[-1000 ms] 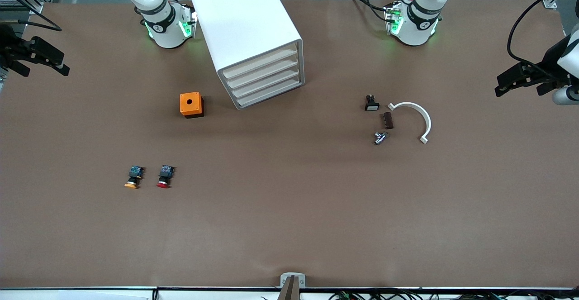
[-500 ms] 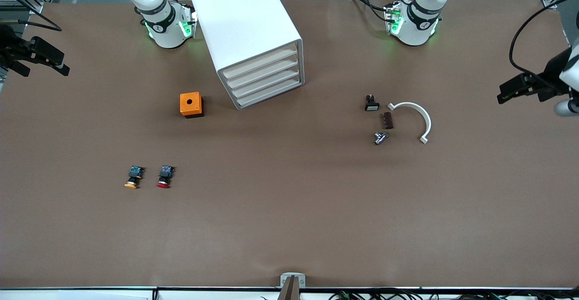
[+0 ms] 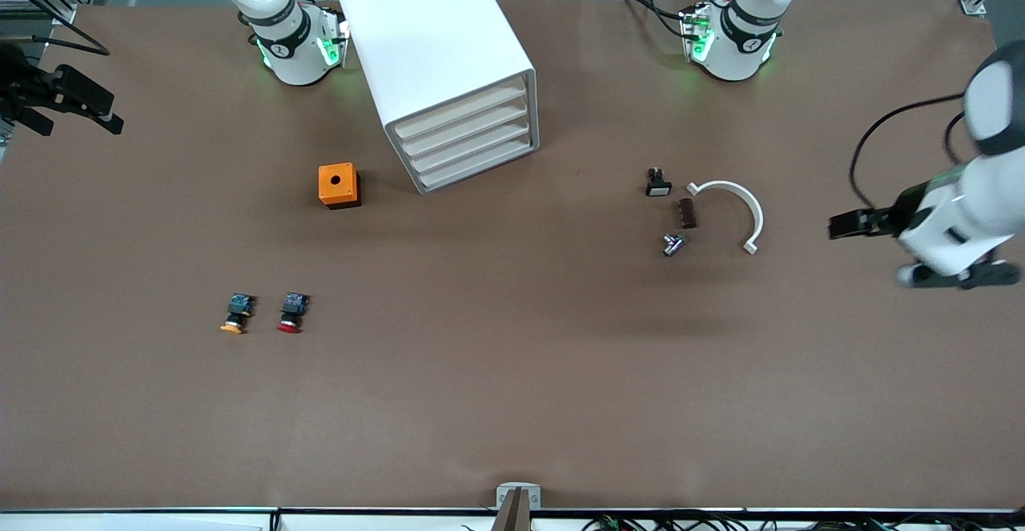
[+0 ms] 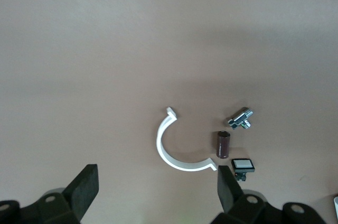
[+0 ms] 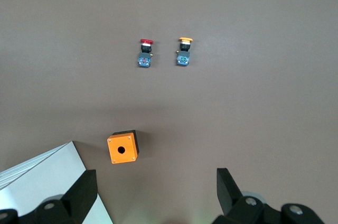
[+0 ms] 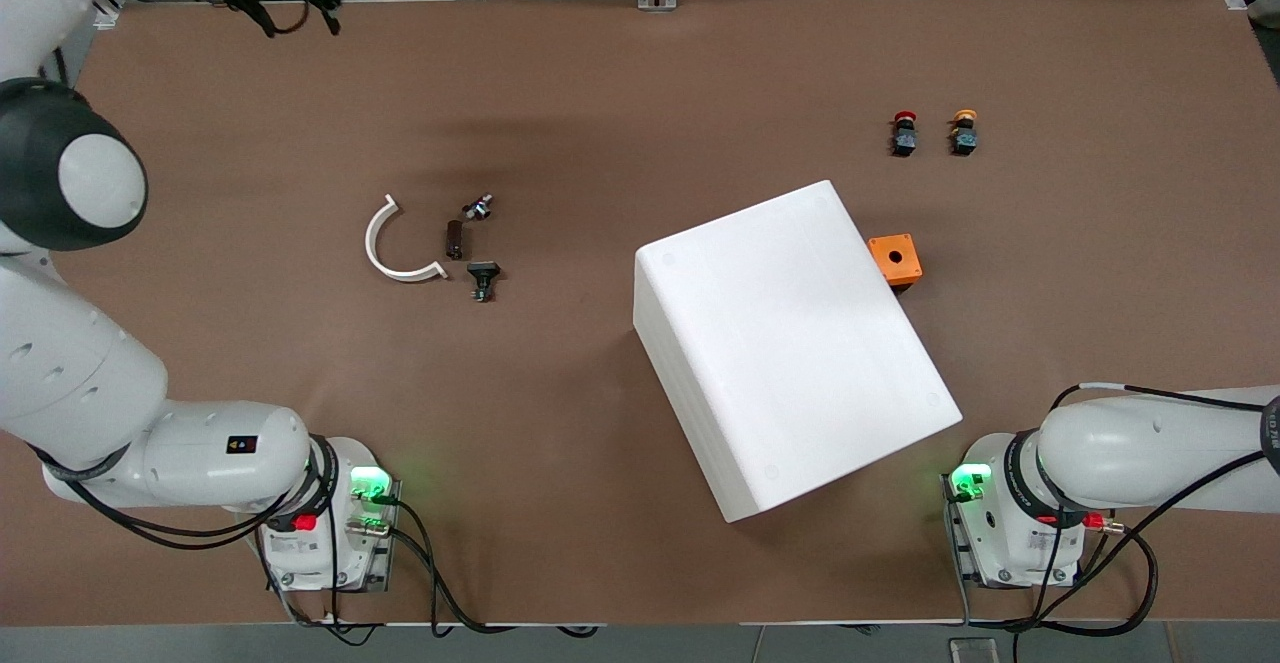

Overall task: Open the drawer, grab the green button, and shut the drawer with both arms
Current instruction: 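Reach the left gripper toward the white cabinet's drawer handle, then grasp the drawer handle with the left gripper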

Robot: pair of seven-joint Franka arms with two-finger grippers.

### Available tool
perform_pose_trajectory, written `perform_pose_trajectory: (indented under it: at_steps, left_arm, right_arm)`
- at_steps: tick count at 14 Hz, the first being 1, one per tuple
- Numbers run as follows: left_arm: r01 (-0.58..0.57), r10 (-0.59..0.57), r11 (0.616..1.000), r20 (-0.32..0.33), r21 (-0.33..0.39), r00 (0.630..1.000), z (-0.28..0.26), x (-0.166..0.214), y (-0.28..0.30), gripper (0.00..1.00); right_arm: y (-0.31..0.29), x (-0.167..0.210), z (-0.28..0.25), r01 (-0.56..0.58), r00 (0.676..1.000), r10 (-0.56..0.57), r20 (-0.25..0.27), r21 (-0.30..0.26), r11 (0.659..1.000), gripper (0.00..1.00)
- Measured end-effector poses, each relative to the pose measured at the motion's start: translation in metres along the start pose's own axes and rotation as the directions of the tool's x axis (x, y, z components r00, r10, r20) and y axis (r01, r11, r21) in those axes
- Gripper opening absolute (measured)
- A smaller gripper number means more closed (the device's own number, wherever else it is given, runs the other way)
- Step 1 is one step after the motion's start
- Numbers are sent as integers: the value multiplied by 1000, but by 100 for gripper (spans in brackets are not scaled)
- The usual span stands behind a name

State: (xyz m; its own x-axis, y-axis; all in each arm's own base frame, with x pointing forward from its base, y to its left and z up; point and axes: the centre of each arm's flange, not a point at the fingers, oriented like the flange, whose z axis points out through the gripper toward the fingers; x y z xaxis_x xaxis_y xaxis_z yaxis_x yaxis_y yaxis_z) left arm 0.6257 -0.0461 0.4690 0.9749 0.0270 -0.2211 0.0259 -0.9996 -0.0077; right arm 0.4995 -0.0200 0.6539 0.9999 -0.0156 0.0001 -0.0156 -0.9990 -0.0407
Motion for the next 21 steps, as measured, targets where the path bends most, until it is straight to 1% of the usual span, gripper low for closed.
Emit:
perform_pose_trajectory:
  at_steps: [2, 4, 5, 6, 7, 8, 9, 10, 11, 13, 14, 15, 16, 17, 18, 19, 20, 21]
  left_arm:
    - [47, -47, 999, 60, 12, 997, 37, 10, 43, 100]
    - [119, -116, 993, 126, -18, 985, 69, 11, 100, 100]
    - [176, -169, 984, 159, -31, 973, 81, 8, 130, 100]
    - [251, -238, 967, 194, -44, 952, 91, 6, 158, 100]
    - [336, -312, 940, 241, -61, 919, 101, 5, 185, 100]
    - [423, -386, 903, 298, -69, 873, 112, 5, 211, 100]
    - [510, -459, 859, 358, -56, 813, 127, 4, 235, 100]
    - [586, -525, 810, 411, -28, 745, 143, 4, 257, 100]
    - [656, -585, 755, 462, 11, 666, 159, 4, 277, 100]
    - [757, -677, 643, 551, 120, 488, 194, -1, 313, 100]
    - [786, -710, 591, 580, 182, 400, 212, -6, 329, 100]
    - [804, -740, 540, 595, 247, 314, 228, -11, 342, 100]
    - [815, -771, 488, 592, 312, 235, 243, -15, 353, 100]
    - [822, -806, 423, 572, 382, 149, 258, -18, 361, 100]
    - [819, -839, 346, 542, 457, 52, 273, -20, 367, 100]
    - [803, -858, 280, 512, 526, -36, 288, -22, 371, 100]
    - [774, -868, 232, 485, 588, -108, 298, -25, 373, 100]
    - [736, -874, 199, 457, 647, -166, 305, -30, 376, 100]
  right_arm:
    - [1, 0, 0, -2, 1000, 2, 0, 0, 1000, 100]
    - [3, 0, -2, -5, 1000, 5, -6, -1, 1000, 100]
    - [5, 0, -4, -9, 1000, 9, -9, -1, 1000, 100]
    - [7, 0, -5, -12, 1000, 12, -11, -1, 1000, 100]
    - [8, 0, -5, -14, 1000, 14, -12, -1, 1000, 100]
    - [8, 0, -5, -15, 1000, 15, -11, -5, 1000, 100]
    - [10, 0, -4, -15, 1000, 15, -9, -18, 1000, 100]
    - [11, 1, -3, -15, 1000, 14, -7, -33, 999, 100]
    - [11, 1, -3, -14, 1000, 13, -5, -43, 999, 100]
    - [11, 2, -1, -11, 1000, 11, -1, -50, 999, 100]
    - [10, 2, 0, -10, 1000, 10, 1, -52, 999, 100]
    - [10, 3, 2, -10, 1000, 10, 4, -53, 999, 100]
    - [10, 3, 3, -10, 1000, 10, 7, -53, 999, 100]
    - [10, 4, 4, -9, 1000, 10, 9, -53, 999, 100]
    - [11, 5, 5, -8, 1000, 9, 12, -54, 999, 100]
    - [11, 5, 6, -7, 1000, 8, 14, -54, 999, 100]
    - [11, 5, 7, -7, 1000, 8, 16, -54, 999, 100]
    - [11, 6, 8, -7, 1000, 8, 18, -54, 999, 100]
